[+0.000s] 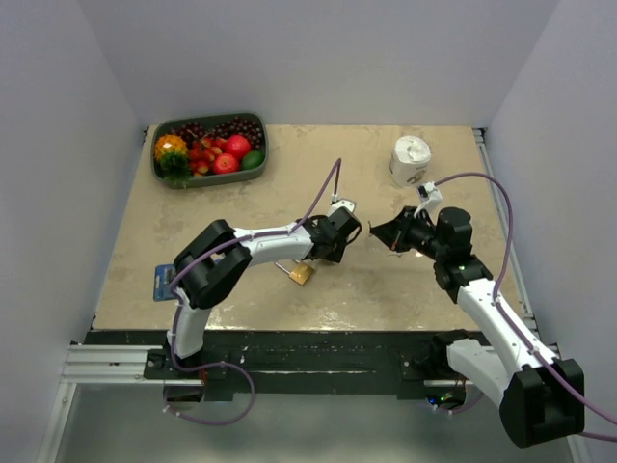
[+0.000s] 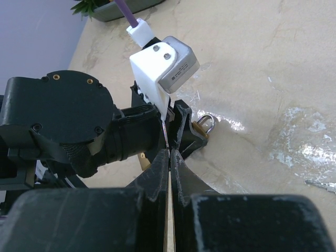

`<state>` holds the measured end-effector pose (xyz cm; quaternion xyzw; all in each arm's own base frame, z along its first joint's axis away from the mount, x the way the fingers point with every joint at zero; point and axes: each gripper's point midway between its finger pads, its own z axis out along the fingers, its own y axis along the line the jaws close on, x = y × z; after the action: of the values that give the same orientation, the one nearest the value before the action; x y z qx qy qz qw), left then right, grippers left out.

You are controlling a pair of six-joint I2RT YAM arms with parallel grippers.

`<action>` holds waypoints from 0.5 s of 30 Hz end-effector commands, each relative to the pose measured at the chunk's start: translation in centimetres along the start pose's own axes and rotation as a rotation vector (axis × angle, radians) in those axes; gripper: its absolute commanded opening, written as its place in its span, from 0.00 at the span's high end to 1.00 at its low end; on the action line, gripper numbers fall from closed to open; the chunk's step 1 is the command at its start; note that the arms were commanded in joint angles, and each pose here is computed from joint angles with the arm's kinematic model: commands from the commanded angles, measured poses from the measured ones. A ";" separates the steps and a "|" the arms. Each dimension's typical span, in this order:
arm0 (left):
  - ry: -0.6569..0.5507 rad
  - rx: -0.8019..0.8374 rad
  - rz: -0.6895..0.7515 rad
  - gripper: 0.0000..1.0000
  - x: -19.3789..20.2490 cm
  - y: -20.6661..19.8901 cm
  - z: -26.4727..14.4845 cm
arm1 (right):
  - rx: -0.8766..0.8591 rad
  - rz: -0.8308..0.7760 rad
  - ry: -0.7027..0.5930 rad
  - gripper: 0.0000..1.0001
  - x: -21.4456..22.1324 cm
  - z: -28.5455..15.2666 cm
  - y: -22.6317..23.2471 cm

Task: Unlock with the key

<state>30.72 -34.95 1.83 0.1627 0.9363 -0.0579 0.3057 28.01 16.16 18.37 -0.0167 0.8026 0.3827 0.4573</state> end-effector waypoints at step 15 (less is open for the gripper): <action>-0.127 0.371 -0.576 1.00 -3.1 -0.4 0.9 | 0.047 -0.052 -0.026 1.00 5.7 4.2 -0.4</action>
<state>33.77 -35.43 2.86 0.0020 0.9133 -0.2557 0.3171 26.32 19.64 12.82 -0.0449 0.8242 0.3597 0.4351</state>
